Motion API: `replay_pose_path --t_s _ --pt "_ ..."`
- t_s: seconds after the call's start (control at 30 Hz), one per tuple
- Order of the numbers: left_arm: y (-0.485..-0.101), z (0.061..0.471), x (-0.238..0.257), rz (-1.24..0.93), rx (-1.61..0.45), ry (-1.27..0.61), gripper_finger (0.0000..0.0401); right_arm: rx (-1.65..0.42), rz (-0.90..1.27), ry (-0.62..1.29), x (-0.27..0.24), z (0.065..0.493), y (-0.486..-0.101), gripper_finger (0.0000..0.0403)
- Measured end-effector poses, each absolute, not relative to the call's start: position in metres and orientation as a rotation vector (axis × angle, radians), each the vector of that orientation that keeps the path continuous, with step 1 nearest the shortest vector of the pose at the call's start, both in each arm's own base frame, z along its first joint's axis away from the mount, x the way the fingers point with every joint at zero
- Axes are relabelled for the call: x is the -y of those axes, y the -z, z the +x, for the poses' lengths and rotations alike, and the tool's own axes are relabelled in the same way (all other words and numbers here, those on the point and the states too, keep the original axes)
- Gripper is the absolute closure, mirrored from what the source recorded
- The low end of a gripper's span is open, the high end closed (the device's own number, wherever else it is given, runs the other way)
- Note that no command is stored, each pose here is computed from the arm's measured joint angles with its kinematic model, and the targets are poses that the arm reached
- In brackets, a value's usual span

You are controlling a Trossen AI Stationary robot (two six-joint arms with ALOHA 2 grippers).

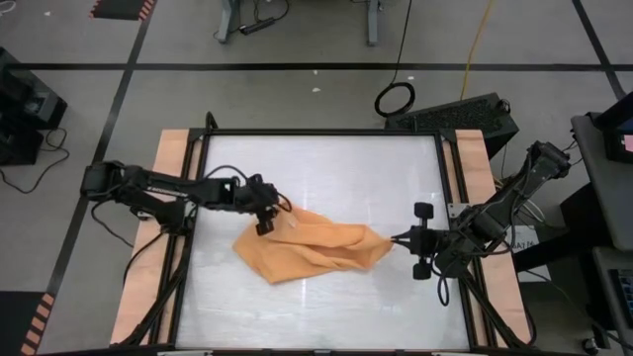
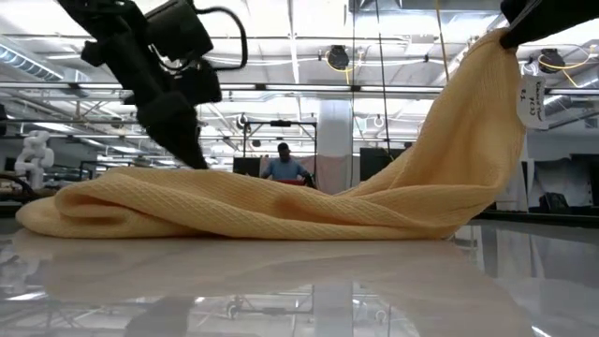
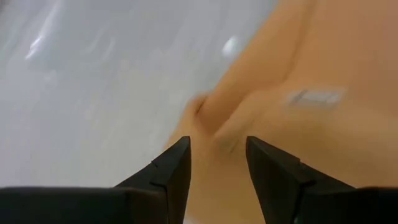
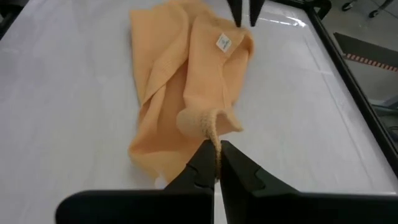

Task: Roll towel into tight, uniform cylinder
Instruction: Roll the yellow towel

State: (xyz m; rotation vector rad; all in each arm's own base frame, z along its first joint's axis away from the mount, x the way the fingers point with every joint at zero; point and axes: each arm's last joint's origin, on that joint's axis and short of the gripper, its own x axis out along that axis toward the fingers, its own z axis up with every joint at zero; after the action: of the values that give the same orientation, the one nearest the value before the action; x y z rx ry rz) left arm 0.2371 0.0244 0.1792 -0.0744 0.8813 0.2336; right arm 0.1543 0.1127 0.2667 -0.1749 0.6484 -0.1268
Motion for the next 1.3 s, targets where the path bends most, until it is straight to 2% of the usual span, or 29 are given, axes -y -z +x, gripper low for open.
replay_pose_path --t_s 0.3,0.5,0.6,0.7,0.9,1.1,1.3 --pt "-0.175 0.236 -0.04 -0.113 -0.88 -0.122 0.0207 -0.674 -0.196 0.121 -0.116 0.157 -0.262 0.0403" --pt "-0.174 0.236 -0.041 -0.128 -0.882 -0.062 0.021 -0.684 -0.206 0.122 -0.117 0.159 -0.259 0.0403" --pt "-0.173 0.234 -0.04 -0.108 -0.907 -0.053 0.0231 -0.684 -0.206 0.123 -0.117 0.159 -0.259 0.0403" --pt "-0.173 0.234 -0.04 -0.078 -0.912 -0.042 0.027 -0.683 -0.205 0.123 -0.117 0.159 -0.259 0.0403" --pt "-0.177 0.239 -0.039 -0.031 -0.846 -0.028 0.0387 -0.671 -0.195 0.121 -0.118 0.16 -0.26 0.0403" --pt "-0.18 0.24 -0.039 -0.03 -0.819 -0.032 0.0397 -0.662 -0.183 0.128 -0.118 0.161 -0.261 0.0403" --pt "-0.21 0.237 -0.04 0.008 -0.695 -0.096 0.0399 -0.581 -0.157 0.236 -0.119 0.165 -0.262 0.0403"
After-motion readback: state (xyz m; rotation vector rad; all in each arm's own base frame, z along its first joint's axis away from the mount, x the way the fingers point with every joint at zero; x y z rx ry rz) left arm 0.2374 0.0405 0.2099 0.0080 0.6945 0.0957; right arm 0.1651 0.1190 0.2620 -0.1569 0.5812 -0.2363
